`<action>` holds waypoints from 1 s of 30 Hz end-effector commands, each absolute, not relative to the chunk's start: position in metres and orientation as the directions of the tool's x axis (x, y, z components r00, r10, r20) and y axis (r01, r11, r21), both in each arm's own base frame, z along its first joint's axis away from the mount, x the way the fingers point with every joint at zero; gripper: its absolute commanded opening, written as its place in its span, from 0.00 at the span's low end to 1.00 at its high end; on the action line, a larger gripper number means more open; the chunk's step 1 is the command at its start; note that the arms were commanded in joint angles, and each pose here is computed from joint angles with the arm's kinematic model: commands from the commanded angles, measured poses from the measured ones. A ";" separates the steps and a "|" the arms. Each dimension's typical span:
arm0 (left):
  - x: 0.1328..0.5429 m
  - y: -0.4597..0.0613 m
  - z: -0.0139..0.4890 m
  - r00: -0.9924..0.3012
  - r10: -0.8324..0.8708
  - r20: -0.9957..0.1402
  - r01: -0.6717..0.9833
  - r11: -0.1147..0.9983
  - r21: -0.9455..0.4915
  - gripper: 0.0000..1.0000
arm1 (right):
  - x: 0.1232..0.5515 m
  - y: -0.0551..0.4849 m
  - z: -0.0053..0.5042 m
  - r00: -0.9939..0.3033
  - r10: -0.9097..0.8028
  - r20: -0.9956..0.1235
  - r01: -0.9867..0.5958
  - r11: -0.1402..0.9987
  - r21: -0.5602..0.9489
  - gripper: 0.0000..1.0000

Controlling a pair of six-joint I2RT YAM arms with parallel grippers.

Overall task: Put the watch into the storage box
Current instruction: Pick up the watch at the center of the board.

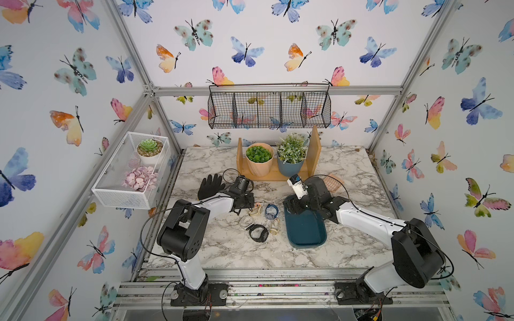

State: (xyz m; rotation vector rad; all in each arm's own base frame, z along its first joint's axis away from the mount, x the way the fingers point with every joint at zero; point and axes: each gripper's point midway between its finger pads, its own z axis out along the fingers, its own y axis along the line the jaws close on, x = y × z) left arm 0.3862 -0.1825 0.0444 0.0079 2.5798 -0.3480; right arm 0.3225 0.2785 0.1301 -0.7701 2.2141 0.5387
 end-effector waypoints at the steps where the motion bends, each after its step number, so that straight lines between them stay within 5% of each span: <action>1: 0.386 -0.190 0.041 -0.865 -0.062 -0.497 0.092 0.956 -0.280 0.45 | 0.326 0.281 0.133 -0.554 -0.380 -0.741 -0.668 0.734 0.124 0.70; 30: 0.361 -0.195 0.008 -0.901 0.002 -0.435 0.127 0.958 -0.258 0.35 | 0.324 0.284 0.138 -0.553 -0.381 -0.741 -0.672 0.730 0.126 0.71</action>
